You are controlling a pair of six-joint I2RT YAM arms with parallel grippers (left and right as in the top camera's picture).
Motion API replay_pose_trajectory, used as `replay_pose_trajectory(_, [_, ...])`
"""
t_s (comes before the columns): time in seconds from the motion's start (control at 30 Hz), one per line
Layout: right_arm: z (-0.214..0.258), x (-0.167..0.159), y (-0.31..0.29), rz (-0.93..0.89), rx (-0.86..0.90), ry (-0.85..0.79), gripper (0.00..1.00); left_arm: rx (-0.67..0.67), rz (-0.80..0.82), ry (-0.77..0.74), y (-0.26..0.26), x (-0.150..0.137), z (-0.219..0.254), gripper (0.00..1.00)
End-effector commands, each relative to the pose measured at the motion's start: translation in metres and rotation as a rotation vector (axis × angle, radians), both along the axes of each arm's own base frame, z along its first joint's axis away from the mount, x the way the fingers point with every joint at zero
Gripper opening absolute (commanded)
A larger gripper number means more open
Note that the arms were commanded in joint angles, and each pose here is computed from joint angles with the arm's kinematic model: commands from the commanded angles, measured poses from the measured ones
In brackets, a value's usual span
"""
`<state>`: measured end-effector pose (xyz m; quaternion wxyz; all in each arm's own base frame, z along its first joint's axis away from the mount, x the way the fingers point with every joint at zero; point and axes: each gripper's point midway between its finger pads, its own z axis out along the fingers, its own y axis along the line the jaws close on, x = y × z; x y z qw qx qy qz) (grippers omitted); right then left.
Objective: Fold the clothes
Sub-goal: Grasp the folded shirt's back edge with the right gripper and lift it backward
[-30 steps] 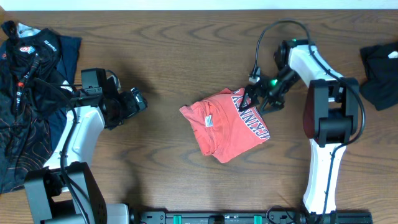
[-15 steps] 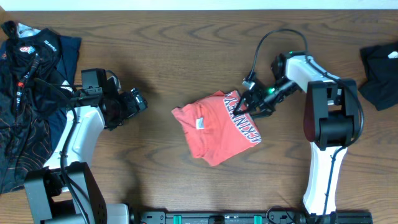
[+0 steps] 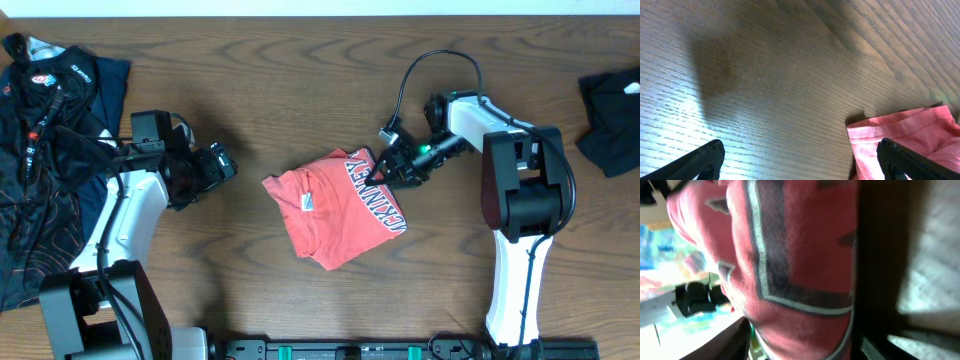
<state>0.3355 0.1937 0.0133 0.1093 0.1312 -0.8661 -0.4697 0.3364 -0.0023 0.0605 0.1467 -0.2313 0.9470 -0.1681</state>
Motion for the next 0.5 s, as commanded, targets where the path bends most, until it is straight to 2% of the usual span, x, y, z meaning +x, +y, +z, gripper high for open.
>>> replay_pose_trajectory(0.0, [-0.031, -0.012, 0.001, 0.023, -0.112, 0.053, 0.59, 0.001, 0.006, 0.002, 0.001, -0.001, 0.001, 0.99])
replay_pose_trajectory(0.07, [-0.033, -0.011, 0.004, 0.03, -0.115, 0.04, 0.59, 0.001, 0.006, 0.003, 0.001, -0.001, 0.0, 0.99])
replay_pose_trajectory(0.17, [-0.037, -0.01, 0.008, 0.029, -0.138, 0.034, 0.54, 0.001, 0.006, 0.003, 0.001, -0.001, 0.0, 0.99])
replay_pose_trajectory(0.27, [-0.039, -0.011, 0.015, 0.046, -0.136, 0.015, 0.58, 0.001, 0.006, 0.003, 0.001, -0.001, 0.0, 0.99])
replay_pose_trajectory(0.33, [-0.041, -0.012, 0.018, 0.053, -0.15, 0.014, 0.57, 0.0, 0.006, 0.004, 0.001, -0.001, 0.0, 0.99])
replay_pose_trajectory(0.47, [-0.044, -0.015, 0.022, 0.069, -0.176, 0.005, 0.46, 0.0, 0.006, 0.006, 0.001, -0.002, 0.0, 0.99])
